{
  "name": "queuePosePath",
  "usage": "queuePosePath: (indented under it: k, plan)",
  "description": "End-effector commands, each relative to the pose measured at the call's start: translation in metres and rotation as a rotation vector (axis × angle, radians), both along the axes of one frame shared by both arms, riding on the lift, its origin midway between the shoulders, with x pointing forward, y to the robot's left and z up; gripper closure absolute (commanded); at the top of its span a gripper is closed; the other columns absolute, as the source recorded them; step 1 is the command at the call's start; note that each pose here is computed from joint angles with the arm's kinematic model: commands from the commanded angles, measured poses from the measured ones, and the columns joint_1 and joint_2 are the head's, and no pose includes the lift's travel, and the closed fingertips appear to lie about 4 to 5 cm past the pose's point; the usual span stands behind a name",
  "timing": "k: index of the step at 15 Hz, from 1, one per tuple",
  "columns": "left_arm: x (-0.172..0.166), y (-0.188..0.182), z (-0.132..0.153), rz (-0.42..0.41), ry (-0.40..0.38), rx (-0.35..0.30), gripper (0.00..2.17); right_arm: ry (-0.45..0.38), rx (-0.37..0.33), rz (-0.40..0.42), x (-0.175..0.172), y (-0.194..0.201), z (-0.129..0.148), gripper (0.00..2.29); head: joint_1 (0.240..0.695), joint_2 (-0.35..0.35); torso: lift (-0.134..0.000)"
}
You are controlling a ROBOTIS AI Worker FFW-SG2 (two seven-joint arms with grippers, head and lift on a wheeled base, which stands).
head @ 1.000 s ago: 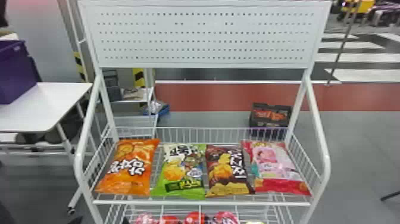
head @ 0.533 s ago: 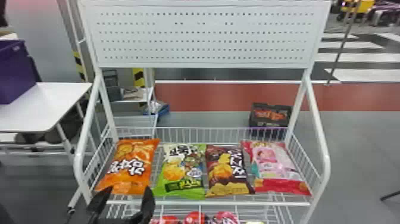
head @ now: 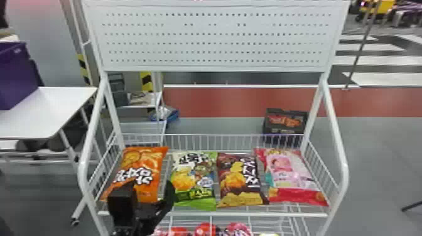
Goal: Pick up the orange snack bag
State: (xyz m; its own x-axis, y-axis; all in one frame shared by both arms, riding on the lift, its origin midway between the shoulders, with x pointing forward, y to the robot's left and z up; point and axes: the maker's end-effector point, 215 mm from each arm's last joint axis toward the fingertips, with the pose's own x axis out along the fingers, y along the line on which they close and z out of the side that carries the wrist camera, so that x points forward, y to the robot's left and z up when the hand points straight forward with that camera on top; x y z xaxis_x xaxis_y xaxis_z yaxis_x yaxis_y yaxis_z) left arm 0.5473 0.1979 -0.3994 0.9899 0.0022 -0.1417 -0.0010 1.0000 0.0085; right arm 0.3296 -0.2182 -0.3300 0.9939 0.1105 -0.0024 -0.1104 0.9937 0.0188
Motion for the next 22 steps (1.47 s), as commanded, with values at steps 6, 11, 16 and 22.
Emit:
queuePosePath:
  k: [6,11,16,22]
  plan:
    - [0.034,0.039,-0.034,0.062,0.076,0.058,0.09,0.002,-0.001,0.001,0.003,0.001,-0.002,0.14,0.499,0.000,0.000]
    - [0.038,0.053,-0.039,0.079,0.091,0.047,0.28,0.002,0.001,0.001,0.003,0.002,-0.003,0.14,0.499,0.000,0.000]
    - [0.036,0.057,-0.051,0.089,0.131,0.052,1.12,0.004,0.000,0.001,0.003,0.002,-0.003,0.14,0.499,0.000,0.000]
    - [0.028,0.047,-0.036,0.080,0.107,0.046,1.33,-0.001,0.001,0.001,0.004,0.002,-0.001,0.14,0.499,0.000,0.000]
